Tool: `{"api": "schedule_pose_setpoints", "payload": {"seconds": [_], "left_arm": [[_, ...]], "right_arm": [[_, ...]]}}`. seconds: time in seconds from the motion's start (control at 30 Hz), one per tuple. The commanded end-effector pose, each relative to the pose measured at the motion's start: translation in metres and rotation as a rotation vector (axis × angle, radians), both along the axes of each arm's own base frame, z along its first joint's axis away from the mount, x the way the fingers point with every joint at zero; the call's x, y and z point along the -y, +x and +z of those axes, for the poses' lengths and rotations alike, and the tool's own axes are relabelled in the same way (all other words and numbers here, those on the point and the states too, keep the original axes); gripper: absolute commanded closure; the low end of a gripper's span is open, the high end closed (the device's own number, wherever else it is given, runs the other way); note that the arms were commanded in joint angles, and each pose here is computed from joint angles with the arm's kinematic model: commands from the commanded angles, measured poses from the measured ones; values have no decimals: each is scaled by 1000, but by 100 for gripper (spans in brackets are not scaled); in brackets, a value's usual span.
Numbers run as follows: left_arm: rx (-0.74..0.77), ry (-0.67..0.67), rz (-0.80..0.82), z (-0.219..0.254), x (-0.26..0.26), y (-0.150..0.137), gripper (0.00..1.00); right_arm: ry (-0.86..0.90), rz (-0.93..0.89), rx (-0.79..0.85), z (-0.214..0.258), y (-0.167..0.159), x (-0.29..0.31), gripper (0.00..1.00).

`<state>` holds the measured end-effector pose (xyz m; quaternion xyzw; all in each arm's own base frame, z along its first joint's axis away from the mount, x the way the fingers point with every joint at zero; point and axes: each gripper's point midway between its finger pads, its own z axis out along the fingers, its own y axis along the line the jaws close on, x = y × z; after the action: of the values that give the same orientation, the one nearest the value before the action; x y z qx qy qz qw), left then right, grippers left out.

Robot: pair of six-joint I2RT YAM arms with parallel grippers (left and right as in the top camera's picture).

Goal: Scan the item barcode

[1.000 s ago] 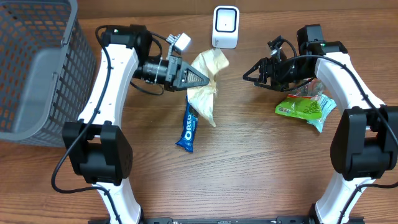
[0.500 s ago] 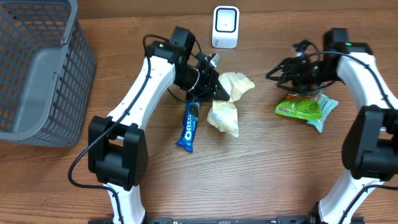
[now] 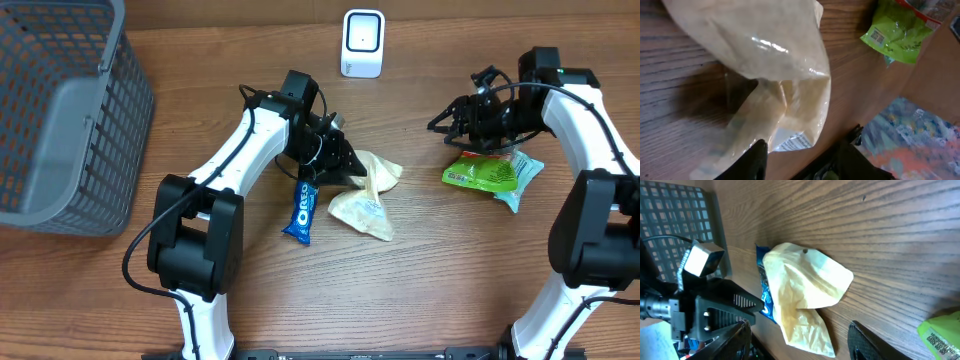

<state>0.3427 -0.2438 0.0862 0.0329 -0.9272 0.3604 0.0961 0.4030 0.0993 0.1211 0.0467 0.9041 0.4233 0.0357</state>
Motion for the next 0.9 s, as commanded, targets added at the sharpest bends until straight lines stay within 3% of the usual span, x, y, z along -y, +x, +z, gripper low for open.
{"api": "schedule_pose_setpoints", "payload": {"seconds": [0.0, 0.27, 0.5, 0.87], "left_arm": [[38, -36, 20, 15, -12, 17, 58], [128, 244, 31, -17, -62, 32, 54], [222, 125, -5, -24, -25, 38, 51], [277, 77, 78, -46, -14, 50, 39]], "right_arm": [[-30, 29, 43, 13, -4, -7, 37], [-119, 85, 45, 2, -9, -23, 36], [-124, 74, 41, 1, -8, -18, 35], [-125, 59, 40, 1, -6, -12, 35]]}}
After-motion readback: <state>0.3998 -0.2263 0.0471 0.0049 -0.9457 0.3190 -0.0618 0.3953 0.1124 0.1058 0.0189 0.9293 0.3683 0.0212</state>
